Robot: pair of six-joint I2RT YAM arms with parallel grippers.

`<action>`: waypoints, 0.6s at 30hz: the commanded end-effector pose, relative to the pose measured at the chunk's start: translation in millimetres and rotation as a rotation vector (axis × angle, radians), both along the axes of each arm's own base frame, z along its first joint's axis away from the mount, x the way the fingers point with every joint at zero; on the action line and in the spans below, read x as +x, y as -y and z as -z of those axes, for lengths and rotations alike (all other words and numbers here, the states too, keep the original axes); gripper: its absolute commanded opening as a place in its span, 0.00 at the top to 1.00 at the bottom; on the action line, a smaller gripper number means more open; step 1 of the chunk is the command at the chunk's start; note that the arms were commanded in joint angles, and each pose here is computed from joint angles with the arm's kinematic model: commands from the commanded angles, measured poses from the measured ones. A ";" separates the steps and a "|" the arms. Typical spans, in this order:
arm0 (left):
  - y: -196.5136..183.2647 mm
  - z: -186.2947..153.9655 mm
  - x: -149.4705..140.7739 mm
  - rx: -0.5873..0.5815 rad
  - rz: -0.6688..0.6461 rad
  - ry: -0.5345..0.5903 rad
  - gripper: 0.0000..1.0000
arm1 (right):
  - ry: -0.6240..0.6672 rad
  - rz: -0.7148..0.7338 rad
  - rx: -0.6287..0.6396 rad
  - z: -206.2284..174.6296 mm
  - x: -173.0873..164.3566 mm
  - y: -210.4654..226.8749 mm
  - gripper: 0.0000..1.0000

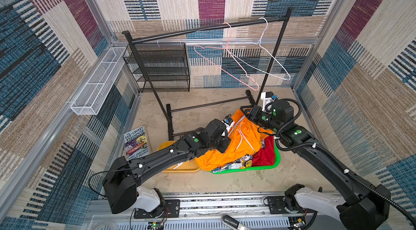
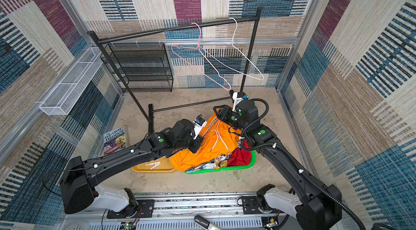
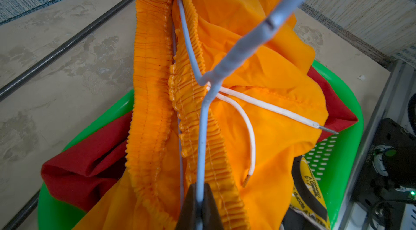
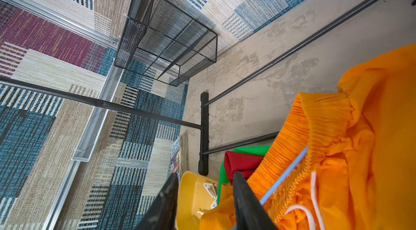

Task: Remove the clothespins securing shorts to the hanger
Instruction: Remove the shorts from the hanger.

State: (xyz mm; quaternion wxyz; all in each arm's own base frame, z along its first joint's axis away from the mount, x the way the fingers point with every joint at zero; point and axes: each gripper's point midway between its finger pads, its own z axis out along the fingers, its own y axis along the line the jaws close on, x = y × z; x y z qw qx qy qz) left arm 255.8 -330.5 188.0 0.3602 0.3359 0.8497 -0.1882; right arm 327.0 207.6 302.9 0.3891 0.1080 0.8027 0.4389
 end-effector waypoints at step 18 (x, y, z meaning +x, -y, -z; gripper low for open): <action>5.8 -31.5 -7.8 -0.133 0.037 0.047 1.00 | 0.168 0.278 -0.242 -35.8 -29.8 82.3 0.24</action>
